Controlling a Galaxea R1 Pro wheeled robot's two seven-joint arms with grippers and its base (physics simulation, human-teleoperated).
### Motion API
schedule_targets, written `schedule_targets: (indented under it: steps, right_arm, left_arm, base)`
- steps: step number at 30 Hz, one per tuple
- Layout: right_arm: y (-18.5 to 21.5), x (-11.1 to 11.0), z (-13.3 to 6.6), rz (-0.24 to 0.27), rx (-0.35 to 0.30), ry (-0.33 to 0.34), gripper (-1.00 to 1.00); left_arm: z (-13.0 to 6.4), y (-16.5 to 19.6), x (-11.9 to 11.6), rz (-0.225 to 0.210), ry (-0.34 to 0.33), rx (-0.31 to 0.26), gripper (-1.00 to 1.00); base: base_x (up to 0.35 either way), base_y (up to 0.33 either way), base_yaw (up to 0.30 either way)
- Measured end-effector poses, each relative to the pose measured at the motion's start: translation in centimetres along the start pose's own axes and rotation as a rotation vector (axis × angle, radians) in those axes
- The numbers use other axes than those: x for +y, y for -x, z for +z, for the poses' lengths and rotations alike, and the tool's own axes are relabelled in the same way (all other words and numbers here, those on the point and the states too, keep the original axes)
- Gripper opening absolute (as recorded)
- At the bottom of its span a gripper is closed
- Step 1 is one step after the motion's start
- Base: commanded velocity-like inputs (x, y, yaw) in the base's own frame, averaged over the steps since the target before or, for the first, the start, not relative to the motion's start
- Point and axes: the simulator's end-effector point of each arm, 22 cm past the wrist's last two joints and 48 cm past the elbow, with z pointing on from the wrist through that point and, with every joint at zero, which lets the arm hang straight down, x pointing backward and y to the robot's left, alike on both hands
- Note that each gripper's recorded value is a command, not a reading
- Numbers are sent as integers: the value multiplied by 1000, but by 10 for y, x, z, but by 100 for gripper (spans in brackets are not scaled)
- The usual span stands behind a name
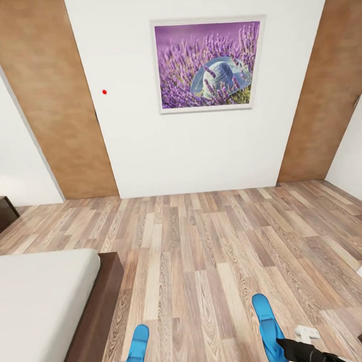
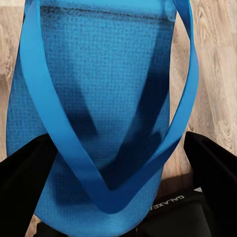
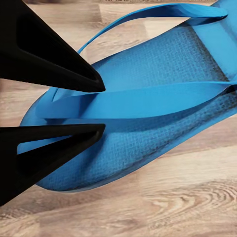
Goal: In the bedroom, move the book from the bed onto either nightstand, and place the two sandals side by side next to the bed.
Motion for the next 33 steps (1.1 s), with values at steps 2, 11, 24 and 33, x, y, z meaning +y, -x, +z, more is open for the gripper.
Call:
schedule_targets:
  steps: [2,11,24,33]
  right_arm:
    - [1,1,0,-1,-3,1,-100]
    - [8,3,-3,-4,-16,5,-100]
    - [8,3,-3,-5,-17,6,-100]
    - [8,3,-3,-6,-17,5,-100]
  left_arm:
    - [0,1,0,1,0,-3,-100]
    - [-2,8,-1,7,0,-16,-100]
    - [-1,8,-6,8,-7,-19,-100]
    - [-1,8,-8,7,-9,-18,-100]
  base:
    - [0,0,0]
    - [0,0,0]
    - [267,0,0]
    - [334,0,0]
